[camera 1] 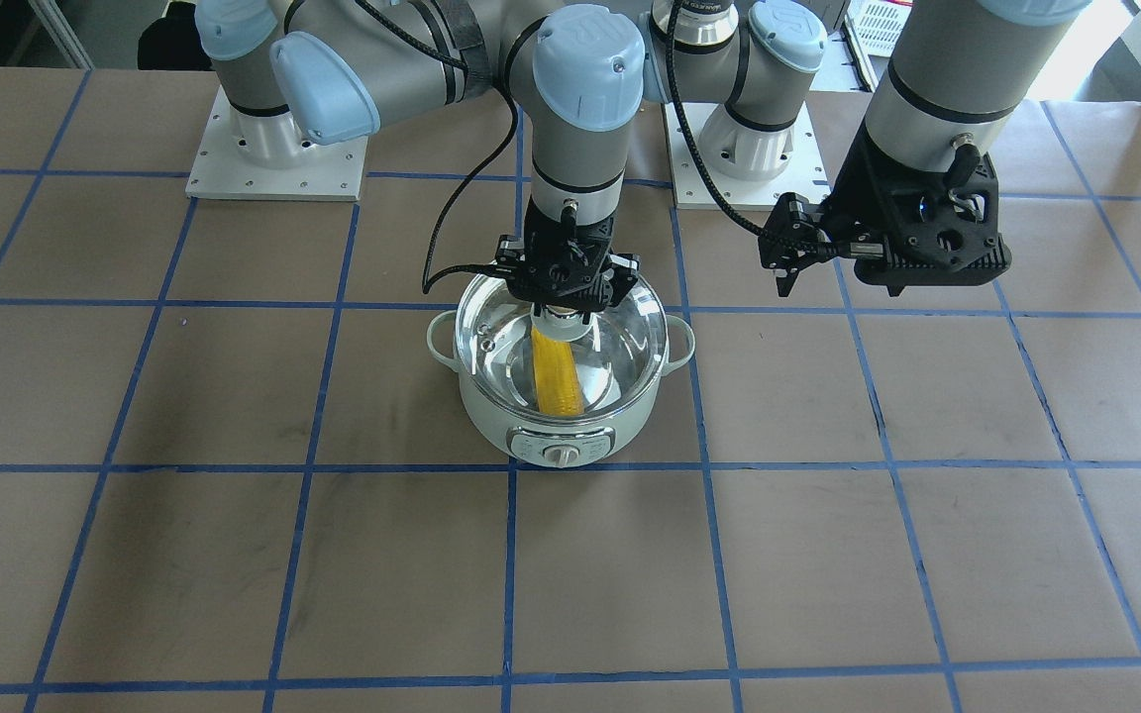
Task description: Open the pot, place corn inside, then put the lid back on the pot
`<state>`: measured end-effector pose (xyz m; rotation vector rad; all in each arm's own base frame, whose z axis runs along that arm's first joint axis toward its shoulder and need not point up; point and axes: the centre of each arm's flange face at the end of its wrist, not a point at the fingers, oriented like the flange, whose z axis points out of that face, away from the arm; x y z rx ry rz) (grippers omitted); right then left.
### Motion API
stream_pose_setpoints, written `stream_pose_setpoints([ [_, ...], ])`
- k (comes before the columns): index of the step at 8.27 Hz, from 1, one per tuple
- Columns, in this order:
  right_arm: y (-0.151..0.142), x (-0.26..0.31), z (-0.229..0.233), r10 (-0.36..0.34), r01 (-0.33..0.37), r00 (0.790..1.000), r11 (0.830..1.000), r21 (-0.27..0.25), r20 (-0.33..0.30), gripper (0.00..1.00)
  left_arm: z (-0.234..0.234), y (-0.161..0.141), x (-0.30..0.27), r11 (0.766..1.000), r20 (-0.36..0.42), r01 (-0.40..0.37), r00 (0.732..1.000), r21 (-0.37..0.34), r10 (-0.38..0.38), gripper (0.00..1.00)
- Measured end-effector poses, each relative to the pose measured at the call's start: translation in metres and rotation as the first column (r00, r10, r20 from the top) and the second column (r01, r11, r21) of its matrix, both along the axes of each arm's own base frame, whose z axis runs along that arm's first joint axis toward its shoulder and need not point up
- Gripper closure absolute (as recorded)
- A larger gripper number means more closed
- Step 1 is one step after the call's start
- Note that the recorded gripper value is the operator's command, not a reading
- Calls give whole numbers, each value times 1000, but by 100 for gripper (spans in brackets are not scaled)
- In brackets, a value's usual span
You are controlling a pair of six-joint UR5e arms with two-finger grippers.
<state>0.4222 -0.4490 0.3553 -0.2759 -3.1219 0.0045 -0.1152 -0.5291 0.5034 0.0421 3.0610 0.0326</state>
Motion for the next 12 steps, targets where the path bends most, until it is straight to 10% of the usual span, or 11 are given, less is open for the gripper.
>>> stream_pose_setpoints([
  [12,-1,1,-1,-6,6,1000,1000,-11,10,81,6,7,-1,1000,7,2,1000,-10,-2,0],
])
